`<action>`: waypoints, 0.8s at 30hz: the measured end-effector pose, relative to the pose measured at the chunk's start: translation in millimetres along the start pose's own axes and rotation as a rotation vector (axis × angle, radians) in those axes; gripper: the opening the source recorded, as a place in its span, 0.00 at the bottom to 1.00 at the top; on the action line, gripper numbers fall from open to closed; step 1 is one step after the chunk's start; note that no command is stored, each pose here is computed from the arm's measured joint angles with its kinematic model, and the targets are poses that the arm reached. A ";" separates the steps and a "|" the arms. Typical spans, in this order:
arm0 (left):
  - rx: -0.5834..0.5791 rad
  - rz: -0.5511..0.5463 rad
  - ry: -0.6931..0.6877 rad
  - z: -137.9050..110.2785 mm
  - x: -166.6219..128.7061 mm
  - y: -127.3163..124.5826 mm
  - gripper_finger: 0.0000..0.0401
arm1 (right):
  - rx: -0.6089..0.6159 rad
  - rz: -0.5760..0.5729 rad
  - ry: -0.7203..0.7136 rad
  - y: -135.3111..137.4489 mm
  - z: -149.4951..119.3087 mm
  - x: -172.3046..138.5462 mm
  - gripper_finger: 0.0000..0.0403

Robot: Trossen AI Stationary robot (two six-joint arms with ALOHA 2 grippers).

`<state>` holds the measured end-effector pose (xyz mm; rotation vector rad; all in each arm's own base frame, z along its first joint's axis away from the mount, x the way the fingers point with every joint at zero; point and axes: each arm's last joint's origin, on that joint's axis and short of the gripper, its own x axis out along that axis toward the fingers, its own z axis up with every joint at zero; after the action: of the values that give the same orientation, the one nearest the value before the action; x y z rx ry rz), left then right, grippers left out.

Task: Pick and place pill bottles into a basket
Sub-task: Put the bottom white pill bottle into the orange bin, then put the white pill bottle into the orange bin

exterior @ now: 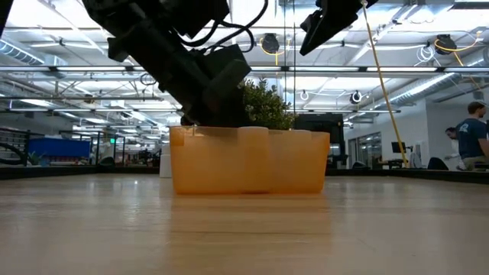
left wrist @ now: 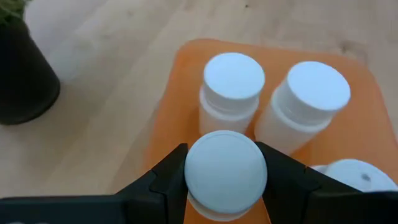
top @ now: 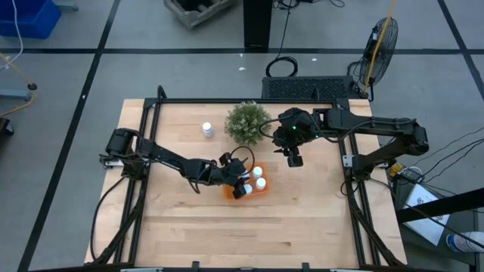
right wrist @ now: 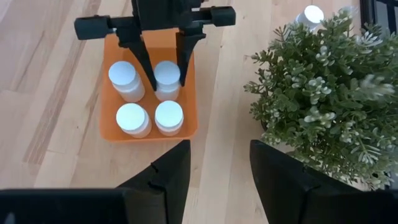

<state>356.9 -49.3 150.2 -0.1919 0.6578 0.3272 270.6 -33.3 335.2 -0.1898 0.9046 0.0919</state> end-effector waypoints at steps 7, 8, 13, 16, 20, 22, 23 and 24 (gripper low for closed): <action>0.026 -0.011 -0.016 3.9 -3.0 -0.1 0.60 | -0.001 0.000 0.000 0.0 0.0 -0.1 0.39; 0.025 -0.011 -0.011 3.3 -2.8 0.0 0.64 | -0.001 0.001 0.000 0.0 0.0 -0.1 0.39; 0.002 -0.028 -0.005 3.3 -2.8 -0.2 0.74 | -0.001 0.001 0.000 0.0 0.0 -0.1 0.39; -0.002 -0.033 -0.016 7.7 -8.8 0.2 0.74 | -0.001 0.001 0.000 0.0 0.0 0.0 0.39; 0.019 -0.026 -0.060 21.8 -28.0 2.8 0.71 | -0.001 0.000 0.000 -0.1 0.0 -0.1 0.39; 0.046 0.003 -0.079 29.1 -41.3 6.0 0.69 | -0.001 0.000 -0.001 0.0 0.1 -0.1 0.39; 0.063 0.015 -0.078 31.6 -48.0 8.2 0.68 | -0.001 0.000 -0.001 0.0 0.1 0.0 0.39; 0.075 0.023 -0.093 35.3 -54.0 9.7 0.67 | -0.001 0.000 -0.002 0.0 0.2 -0.1 0.39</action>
<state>333.3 -43.3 210.8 -0.0974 0.5797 0.3311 270.7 -33.3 335.4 -0.1906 0.9028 0.0926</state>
